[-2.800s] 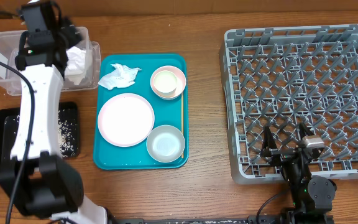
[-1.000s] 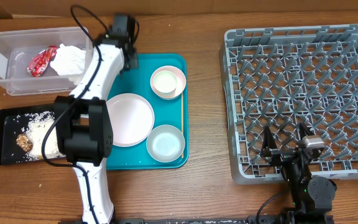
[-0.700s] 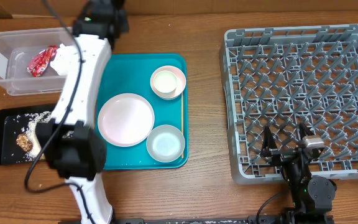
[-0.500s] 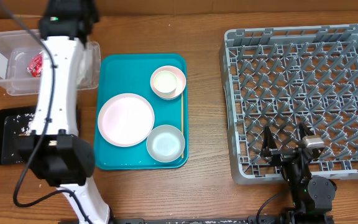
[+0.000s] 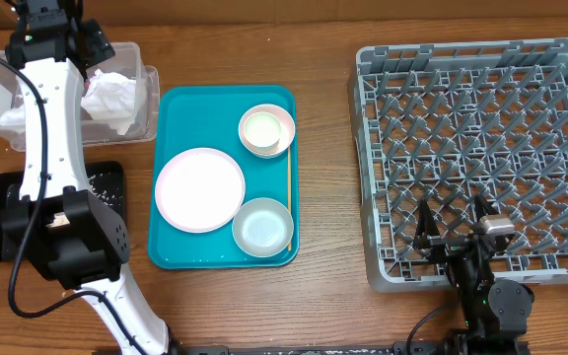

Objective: Sort waste into correct bins and load items into the dishwasher
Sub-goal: 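Carry the tissue left and drop it into the clear bin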

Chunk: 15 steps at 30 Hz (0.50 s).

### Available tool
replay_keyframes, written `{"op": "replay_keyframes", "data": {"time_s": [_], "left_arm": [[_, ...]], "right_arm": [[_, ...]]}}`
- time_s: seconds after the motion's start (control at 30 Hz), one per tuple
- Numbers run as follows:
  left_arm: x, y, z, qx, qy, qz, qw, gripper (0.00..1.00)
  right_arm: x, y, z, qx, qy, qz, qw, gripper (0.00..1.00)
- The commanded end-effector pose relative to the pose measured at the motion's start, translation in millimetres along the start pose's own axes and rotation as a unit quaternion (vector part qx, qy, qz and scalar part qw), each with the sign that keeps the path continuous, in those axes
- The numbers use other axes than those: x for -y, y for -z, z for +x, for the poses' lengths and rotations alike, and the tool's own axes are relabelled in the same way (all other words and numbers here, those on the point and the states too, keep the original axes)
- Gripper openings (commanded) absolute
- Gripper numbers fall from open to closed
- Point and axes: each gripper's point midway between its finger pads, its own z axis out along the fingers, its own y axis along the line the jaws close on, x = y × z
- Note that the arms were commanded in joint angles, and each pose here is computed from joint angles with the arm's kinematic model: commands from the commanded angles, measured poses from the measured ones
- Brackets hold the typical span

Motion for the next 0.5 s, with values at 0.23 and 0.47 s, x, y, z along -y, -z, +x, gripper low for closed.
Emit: {"op": "replay_keyframes", "data": {"time_s": [0.23,0.47], "left_arm": [[-19,79,-37,0.067,0.125,0.025,0.990,1.00],[-42,78,-27,0.051,0.102,-0.018,0.993,1.00]], "right_arm": [[1,0,1,0.003,0.002,0.002,1.000,1.00],[1,0,1,0.003,0.002,0.002,1.000,1.00]]}}
